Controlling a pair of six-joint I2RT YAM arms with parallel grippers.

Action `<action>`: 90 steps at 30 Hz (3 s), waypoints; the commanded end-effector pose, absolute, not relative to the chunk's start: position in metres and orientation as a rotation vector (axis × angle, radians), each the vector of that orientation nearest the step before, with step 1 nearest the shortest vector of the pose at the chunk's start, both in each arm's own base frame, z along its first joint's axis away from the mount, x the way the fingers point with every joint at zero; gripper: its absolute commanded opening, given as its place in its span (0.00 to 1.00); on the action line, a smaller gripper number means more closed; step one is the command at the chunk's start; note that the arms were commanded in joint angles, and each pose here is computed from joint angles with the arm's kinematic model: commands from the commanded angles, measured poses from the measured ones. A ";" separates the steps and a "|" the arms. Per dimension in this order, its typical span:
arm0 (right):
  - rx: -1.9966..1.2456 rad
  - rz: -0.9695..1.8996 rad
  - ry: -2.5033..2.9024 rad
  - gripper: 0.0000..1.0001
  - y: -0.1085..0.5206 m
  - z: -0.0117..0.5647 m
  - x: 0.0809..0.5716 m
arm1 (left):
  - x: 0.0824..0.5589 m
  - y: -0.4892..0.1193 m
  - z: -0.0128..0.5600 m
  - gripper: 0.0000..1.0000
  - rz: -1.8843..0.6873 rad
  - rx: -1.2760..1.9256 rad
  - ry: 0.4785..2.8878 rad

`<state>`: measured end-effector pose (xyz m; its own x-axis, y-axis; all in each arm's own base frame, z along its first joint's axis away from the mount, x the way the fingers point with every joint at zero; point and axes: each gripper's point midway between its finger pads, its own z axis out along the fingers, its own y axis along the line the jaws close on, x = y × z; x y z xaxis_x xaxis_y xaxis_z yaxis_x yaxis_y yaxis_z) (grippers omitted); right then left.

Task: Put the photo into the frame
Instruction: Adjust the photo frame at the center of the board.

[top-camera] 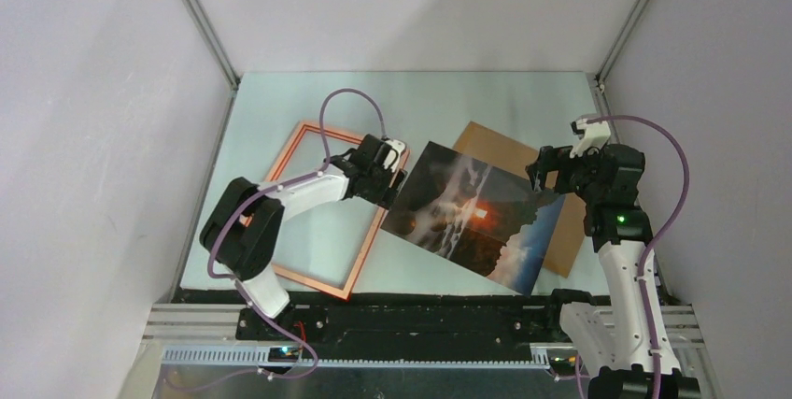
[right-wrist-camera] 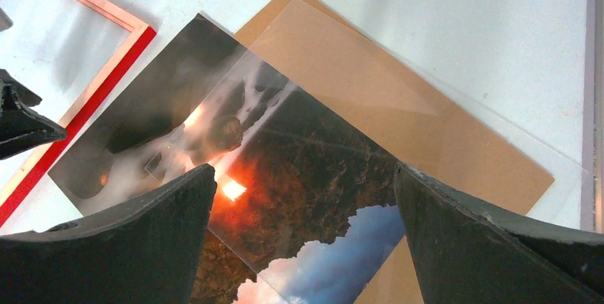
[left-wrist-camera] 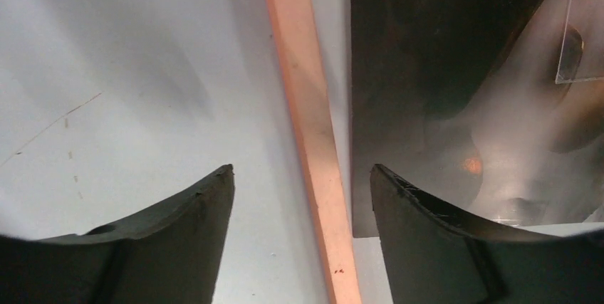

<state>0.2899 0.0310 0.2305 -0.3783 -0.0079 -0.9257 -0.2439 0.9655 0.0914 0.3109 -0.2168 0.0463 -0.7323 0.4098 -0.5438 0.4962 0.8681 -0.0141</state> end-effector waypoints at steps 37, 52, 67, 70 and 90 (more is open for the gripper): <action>-0.193 0.257 1.957 1.00 0.029 0.223 0.297 | 0.398 -0.243 0.017 0.02 -0.334 0.164 2.663; -0.203 0.261 1.960 1.00 0.032 0.222 0.297 | 0.410 -0.252 0.023 0.01 -0.506 -0.133 2.708; -0.224 0.252 1.955 1.00 0.033 0.225 0.290 | 0.396 -0.228 0.015 0.18 -0.423 -0.164 2.729; -0.227 0.216 1.967 1.00 0.030 0.222 0.290 | 0.397 -0.220 0.018 0.21 -0.408 -0.154 2.719; -1.018 0.084 2.198 1.00 0.101 0.117 0.237 | 0.400 -0.198 0.090 0.94 -0.402 0.268 2.526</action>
<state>0.2523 0.0842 0.1366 -0.5182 -0.4925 -0.6993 -0.5769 0.8048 -0.1393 0.3992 -0.2056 0.0435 -0.8939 -0.0145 -0.4481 0.1134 0.9597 -0.2572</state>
